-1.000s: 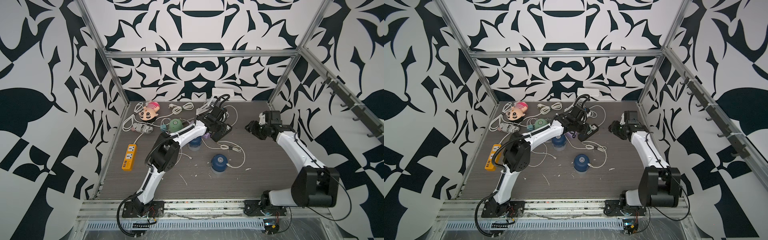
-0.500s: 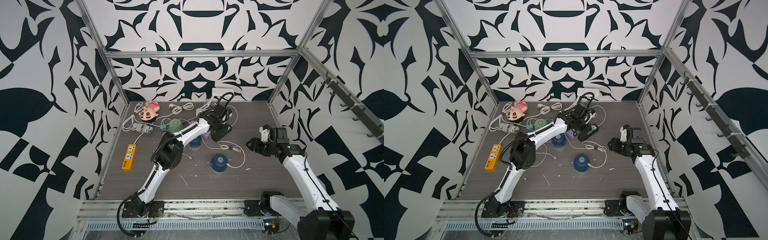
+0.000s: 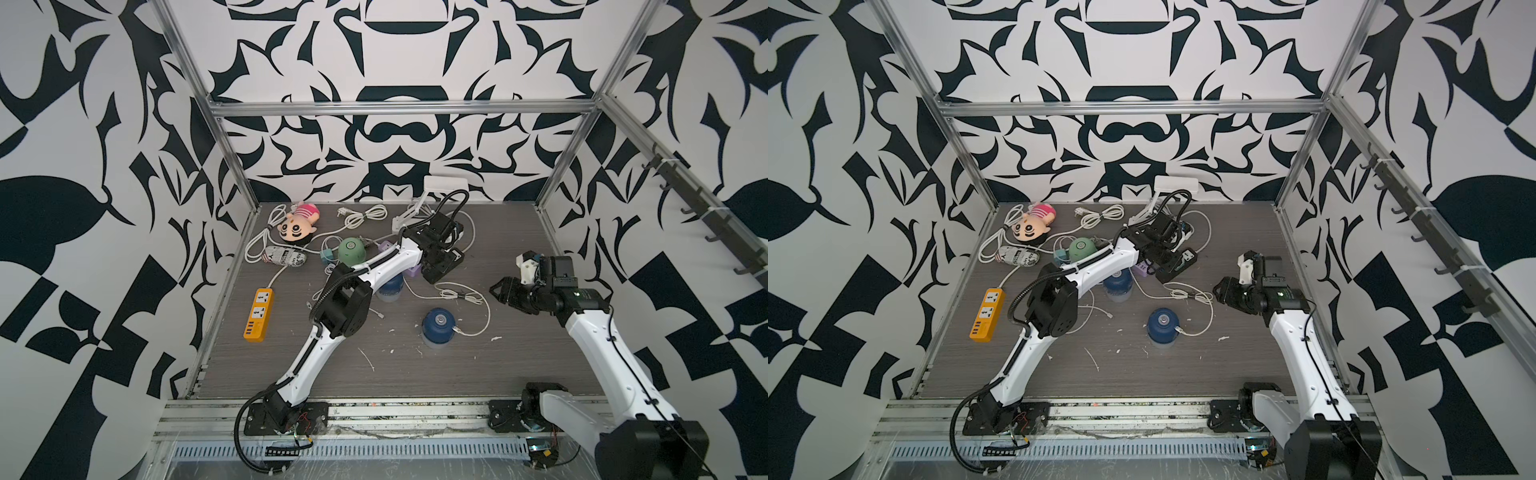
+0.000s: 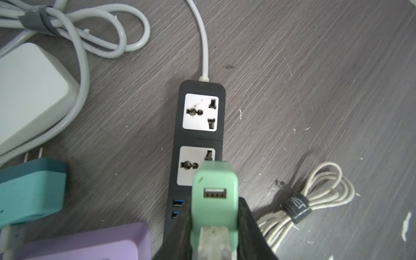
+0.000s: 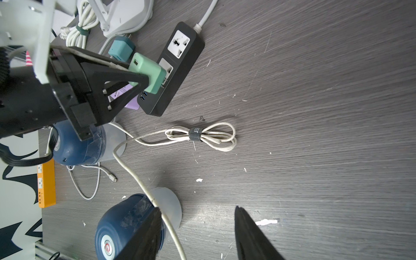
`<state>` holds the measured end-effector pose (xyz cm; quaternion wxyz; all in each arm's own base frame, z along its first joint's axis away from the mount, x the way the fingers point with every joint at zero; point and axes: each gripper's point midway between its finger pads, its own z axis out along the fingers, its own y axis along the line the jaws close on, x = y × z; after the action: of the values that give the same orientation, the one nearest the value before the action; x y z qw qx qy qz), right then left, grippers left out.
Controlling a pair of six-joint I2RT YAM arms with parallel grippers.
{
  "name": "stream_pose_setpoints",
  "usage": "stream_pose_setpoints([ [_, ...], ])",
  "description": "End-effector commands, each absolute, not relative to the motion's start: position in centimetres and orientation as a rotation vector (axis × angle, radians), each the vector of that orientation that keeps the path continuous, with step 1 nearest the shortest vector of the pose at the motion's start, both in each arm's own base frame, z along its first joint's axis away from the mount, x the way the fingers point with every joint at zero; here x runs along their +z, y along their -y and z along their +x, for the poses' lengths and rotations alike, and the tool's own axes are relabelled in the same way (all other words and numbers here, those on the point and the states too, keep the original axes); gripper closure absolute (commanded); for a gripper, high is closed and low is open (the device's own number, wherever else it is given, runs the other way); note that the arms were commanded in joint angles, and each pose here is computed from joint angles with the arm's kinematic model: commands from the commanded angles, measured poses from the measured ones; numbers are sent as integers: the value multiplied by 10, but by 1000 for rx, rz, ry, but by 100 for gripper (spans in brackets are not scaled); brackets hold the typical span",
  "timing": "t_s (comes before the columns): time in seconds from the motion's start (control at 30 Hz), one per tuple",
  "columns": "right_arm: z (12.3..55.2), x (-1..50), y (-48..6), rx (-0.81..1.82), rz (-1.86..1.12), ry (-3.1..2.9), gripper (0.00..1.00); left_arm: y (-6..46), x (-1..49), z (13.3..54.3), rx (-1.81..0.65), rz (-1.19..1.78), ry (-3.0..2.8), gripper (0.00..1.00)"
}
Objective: Charge the cordless meat grinders
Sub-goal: Insert the plug into the socket.
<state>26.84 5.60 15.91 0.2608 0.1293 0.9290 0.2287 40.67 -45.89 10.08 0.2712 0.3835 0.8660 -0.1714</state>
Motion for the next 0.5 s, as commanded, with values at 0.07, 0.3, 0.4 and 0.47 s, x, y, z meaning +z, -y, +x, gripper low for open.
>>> stream_pose_setpoints([
  [0.07,267,167,-60,643,318,-2485,44,457,98,416,-417,1033,-2316,100],
  [0.3,268,169,-60,649,311,-2484,44,461,102,419,-405,1091,-2267,100],
  [0.4,268,168,-61,652,310,-2484,44,461,95,419,-400,1115,-2276,100],
  [0.47,269,169,-62,658,306,-2482,44,462,90,417,-411,1125,-2285,100],
])
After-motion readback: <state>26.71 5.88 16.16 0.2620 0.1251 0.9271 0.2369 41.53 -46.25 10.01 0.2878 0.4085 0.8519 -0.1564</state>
